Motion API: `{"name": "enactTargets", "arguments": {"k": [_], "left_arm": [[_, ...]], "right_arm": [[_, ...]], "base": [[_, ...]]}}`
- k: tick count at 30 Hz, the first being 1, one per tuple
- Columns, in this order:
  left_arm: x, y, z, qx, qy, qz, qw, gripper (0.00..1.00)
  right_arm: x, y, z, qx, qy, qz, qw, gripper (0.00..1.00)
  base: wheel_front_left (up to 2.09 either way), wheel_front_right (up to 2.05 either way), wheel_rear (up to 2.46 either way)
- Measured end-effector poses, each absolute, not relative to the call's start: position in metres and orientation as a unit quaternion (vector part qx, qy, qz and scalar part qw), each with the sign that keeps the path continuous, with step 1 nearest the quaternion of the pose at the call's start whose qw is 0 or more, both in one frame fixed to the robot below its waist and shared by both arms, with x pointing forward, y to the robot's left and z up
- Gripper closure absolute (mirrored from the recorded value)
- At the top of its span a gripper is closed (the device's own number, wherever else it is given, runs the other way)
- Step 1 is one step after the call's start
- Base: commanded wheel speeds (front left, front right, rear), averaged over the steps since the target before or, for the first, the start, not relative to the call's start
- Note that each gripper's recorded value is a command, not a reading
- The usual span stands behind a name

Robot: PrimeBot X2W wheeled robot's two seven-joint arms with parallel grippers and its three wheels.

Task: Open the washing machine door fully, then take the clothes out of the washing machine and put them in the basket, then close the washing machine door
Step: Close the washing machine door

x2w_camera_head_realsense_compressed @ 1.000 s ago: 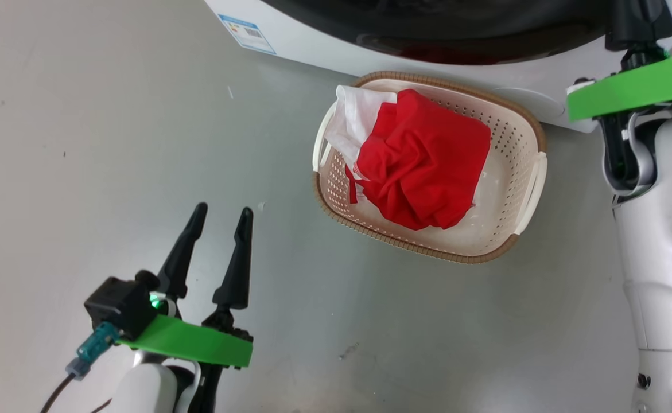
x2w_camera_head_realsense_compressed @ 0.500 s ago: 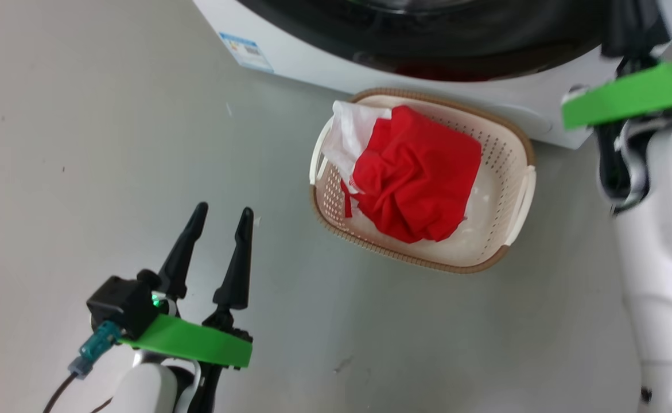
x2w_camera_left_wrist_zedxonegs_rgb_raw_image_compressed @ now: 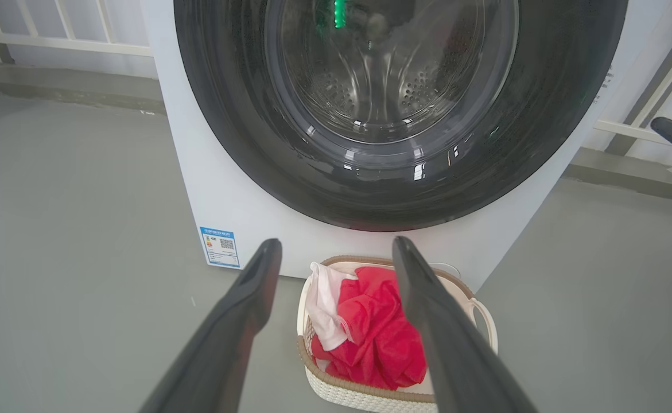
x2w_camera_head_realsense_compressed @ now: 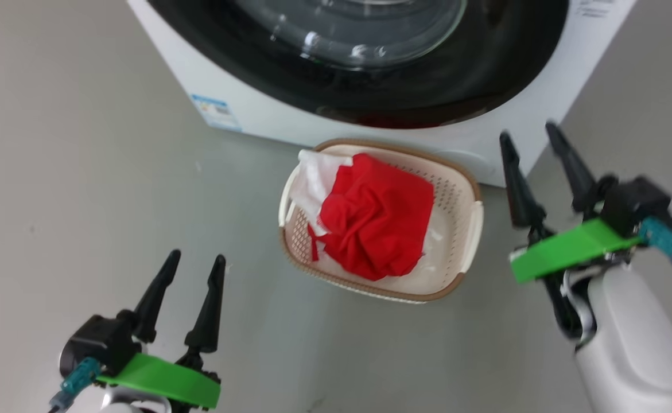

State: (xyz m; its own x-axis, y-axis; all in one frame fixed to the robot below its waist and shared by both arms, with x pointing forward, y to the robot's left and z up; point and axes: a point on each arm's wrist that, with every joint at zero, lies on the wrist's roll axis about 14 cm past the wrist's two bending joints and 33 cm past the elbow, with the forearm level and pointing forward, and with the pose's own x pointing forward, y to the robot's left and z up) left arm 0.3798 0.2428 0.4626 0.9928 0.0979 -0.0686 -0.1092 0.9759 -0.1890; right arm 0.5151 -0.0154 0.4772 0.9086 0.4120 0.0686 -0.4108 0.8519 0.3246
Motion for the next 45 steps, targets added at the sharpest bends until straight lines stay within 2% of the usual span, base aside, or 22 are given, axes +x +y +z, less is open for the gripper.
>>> {"name": "enactTargets", "arguments": {"k": [18, 45], "left_arm": [[0.369, 0.222, 0.47, -0.091, 0.022, 0.002, 0.996, 0.0], [0.351, 0.205, 0.468, -0.091, 0.024, -0.026, 0.995, 0.0]], "right_arm": [[0.422, -0.1, 0.448, 0.153, 0.053, 0.119, 0.98, 0.0], [0.344, -0.175, 0.433, 0.151, 0.073, 0.007, 0.986, 0.0]], "base": [[0.0, 0.0, 0.0], [0.0, 0.0, 0.0]]}}
